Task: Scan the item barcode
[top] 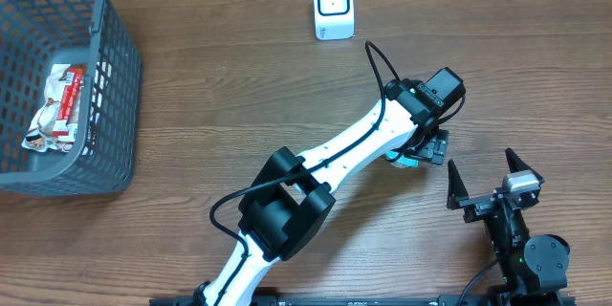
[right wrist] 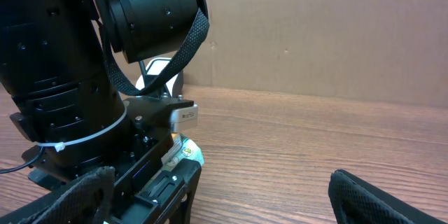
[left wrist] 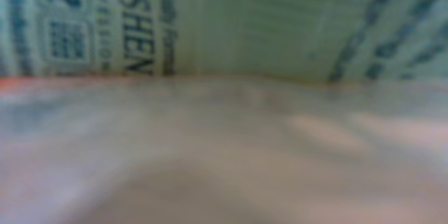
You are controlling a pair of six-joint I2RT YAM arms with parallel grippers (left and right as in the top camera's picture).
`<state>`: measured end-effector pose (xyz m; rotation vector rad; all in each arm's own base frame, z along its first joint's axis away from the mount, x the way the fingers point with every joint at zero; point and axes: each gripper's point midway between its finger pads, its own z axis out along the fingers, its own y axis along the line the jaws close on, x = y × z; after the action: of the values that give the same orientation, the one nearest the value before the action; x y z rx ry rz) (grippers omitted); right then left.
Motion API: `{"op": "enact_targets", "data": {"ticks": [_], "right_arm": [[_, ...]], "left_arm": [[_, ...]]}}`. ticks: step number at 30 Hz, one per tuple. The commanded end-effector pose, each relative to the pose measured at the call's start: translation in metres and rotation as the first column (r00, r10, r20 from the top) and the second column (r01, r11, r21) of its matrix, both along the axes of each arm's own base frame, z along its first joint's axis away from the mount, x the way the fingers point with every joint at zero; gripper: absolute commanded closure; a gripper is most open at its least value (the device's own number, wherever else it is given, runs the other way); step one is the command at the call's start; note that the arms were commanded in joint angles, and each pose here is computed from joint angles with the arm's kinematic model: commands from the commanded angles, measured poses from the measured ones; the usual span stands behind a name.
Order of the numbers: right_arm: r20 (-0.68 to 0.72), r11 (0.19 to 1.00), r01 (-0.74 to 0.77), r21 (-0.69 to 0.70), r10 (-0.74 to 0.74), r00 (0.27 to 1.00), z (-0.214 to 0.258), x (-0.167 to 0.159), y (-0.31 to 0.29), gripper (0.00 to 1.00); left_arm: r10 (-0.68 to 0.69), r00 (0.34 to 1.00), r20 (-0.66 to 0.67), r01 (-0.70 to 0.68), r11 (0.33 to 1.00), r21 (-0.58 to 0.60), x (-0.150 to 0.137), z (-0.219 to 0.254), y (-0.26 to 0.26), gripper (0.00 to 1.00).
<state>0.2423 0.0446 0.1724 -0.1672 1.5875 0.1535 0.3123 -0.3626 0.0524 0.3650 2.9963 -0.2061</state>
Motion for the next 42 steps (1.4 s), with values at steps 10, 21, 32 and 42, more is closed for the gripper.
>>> {"op": "enact_targets", "data": {"ticks": [10,21,32,42], "right_arm": [[0.003,1.000,0.006,-0.001,-0.006,1.000,-0.002,0.000,-0.001,0.00],[0.003,1.000,0.006,-0.001,-0.006,1.000,-0.002,0.000,-0.001,0.00],[0.003,1.000,0.006,-0.002,-0.006,1.000,-0.002,0.000,-0.001,0.00],[0.003,1.000,0.006,-0.001,-0.006,1.000,-0.002,0.000,-0.001,0.00]], "left_arm": [[0.007,0.990,0.140,0.004,0.997,-0.080,0.004,0.075,0.004,0.00],[-0.015,0.974,0.226,0.034,0.996,-0.083,0.010,0.104,0.012,0.00],[-0.004,0.968,0.253,0.018,0.998,-0.053,0.023,0.090,0.011,0.14],[-0.010,0.972,0.235,0.022,0.999,-0.048,0.023,0.081,0.009,0.23]]}}
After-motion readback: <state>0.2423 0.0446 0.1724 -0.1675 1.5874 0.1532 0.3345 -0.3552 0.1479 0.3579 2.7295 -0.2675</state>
